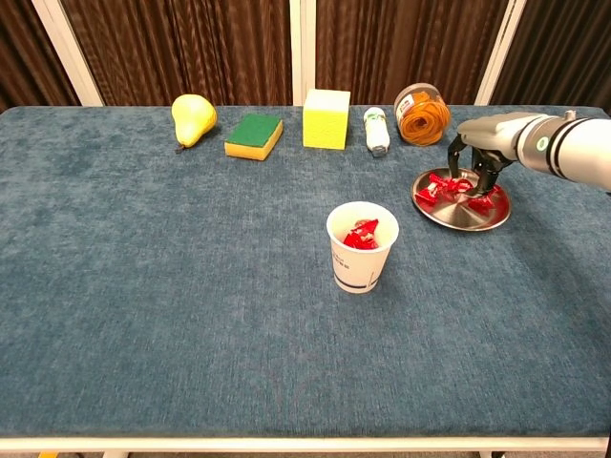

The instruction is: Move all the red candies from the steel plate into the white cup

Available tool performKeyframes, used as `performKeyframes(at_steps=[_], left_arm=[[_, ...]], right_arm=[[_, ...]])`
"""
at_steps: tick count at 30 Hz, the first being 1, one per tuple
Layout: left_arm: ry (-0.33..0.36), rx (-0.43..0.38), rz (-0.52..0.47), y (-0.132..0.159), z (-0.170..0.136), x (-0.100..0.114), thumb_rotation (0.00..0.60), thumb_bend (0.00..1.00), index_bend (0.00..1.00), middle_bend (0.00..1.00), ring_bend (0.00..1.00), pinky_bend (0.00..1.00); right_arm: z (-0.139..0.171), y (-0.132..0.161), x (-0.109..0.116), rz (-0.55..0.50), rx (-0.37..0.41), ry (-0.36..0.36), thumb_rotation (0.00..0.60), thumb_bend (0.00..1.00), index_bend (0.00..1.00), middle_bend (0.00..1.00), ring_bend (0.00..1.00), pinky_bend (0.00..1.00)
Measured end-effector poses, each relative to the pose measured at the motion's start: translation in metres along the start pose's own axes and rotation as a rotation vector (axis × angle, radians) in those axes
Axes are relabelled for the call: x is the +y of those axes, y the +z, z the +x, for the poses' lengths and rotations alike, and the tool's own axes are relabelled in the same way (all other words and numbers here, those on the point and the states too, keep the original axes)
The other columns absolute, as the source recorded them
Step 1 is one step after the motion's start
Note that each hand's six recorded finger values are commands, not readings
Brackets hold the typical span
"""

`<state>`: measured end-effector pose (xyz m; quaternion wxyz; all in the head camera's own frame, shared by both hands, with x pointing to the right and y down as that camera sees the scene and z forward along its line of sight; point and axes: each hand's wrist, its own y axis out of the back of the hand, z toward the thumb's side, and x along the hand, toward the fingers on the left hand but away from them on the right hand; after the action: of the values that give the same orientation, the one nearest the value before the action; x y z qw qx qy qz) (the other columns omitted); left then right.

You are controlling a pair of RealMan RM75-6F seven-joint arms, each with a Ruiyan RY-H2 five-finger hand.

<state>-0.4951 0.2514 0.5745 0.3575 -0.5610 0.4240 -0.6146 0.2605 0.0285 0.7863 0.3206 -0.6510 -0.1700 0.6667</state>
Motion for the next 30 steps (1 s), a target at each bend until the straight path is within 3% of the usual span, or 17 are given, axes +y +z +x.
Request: performKeyframes(at_steps=[16, 21, 30], left_arm=[[0.0, 0.004, -0.004, -0.002, -0.002, 0.0, 0.6, 0.0, 0.22, 0.21, 0.21, 0.2], [0.001, 0.005, -0.007, -0.002, -0.003, 0.001, 0.6, 0.0, 0.22, 0.21, 0.21, 0.2], [0.011, 0.0, -0.006, -0.001, -0.002, 0.003, 0.6, 0.0, 0.22, 0.21, 0.21, 0.2]], right_arm=[[-0.006, 0.002, -0.004, 0.013, -0.015, -0.004, 0.6, 0.29, 0.5, 0.88, 0.9, 1.0], [-0.007, 0.004, -0.005, 0.011, -0.014, -0.005, 0.6, 0.33, 0.57, 0.88, 0.9, 1.0], [0.002, 0.009, 0.009, -0.034, 0.025, -0.038, 0.6, 0.38, 0.6, 0.88, 0.9, 1.0]])
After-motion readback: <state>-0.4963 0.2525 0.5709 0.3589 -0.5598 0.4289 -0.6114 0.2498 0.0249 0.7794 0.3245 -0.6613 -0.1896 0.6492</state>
